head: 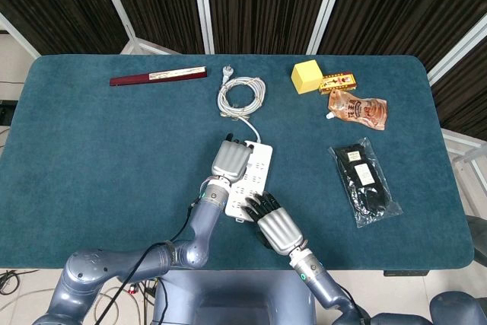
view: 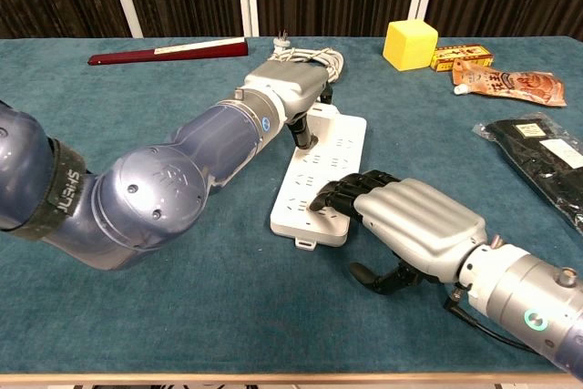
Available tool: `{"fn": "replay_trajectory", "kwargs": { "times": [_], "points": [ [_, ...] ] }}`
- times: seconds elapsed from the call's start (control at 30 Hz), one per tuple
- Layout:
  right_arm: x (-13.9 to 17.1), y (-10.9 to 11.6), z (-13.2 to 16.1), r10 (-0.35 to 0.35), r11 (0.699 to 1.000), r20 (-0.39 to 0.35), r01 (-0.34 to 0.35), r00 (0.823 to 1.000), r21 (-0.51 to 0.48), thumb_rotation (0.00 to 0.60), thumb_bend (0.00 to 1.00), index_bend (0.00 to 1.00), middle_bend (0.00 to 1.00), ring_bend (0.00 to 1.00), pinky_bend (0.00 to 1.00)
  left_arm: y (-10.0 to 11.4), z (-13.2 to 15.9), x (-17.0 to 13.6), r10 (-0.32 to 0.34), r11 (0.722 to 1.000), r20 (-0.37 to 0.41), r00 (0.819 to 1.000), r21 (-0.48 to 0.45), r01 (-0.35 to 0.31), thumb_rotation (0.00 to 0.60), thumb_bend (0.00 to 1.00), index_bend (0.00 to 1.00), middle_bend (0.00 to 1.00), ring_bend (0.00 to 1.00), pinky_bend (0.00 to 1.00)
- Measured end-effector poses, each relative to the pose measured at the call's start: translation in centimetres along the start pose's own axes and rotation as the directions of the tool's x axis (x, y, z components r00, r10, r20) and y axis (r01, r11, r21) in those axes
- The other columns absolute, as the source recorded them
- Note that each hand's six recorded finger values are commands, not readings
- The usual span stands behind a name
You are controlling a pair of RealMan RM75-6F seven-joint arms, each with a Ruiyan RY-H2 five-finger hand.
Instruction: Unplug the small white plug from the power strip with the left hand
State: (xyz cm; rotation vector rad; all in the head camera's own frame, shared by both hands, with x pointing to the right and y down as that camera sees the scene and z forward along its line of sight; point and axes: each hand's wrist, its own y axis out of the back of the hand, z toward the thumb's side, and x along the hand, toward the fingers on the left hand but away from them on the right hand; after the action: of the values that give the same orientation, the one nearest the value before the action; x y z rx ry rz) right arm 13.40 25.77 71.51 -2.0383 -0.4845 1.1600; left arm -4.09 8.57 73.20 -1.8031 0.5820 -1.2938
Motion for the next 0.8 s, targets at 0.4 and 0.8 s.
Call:
{"fn": "replay_trajectory", "kwargs": {
  "times": [0.4,0.8],
  "points": [
    [0.0,0.0,0.1,0.001,1.000,0.000,-0.001,1.000,0.003,0.600,0.50,0.18,0.18,0.09,0.10,0.5,-0.2,0.1,0.004,0.999,0.004,1.000,-0.035,-0.004,0.600,0.37,0.79,0.87,0.59,0.60],
    [0.0,0.0,0.0,-0.002,1.000,0.001,0.002,1.000,0.006,0.600,0.50,0.18,0.18,0.09,0.10,1.2,-0.3,0.3,0.022,0.999,0.006,1.000,-0.037,-0.022,0.600,0.37,0.79,0.87,0.60,0.60]
  ]
}}
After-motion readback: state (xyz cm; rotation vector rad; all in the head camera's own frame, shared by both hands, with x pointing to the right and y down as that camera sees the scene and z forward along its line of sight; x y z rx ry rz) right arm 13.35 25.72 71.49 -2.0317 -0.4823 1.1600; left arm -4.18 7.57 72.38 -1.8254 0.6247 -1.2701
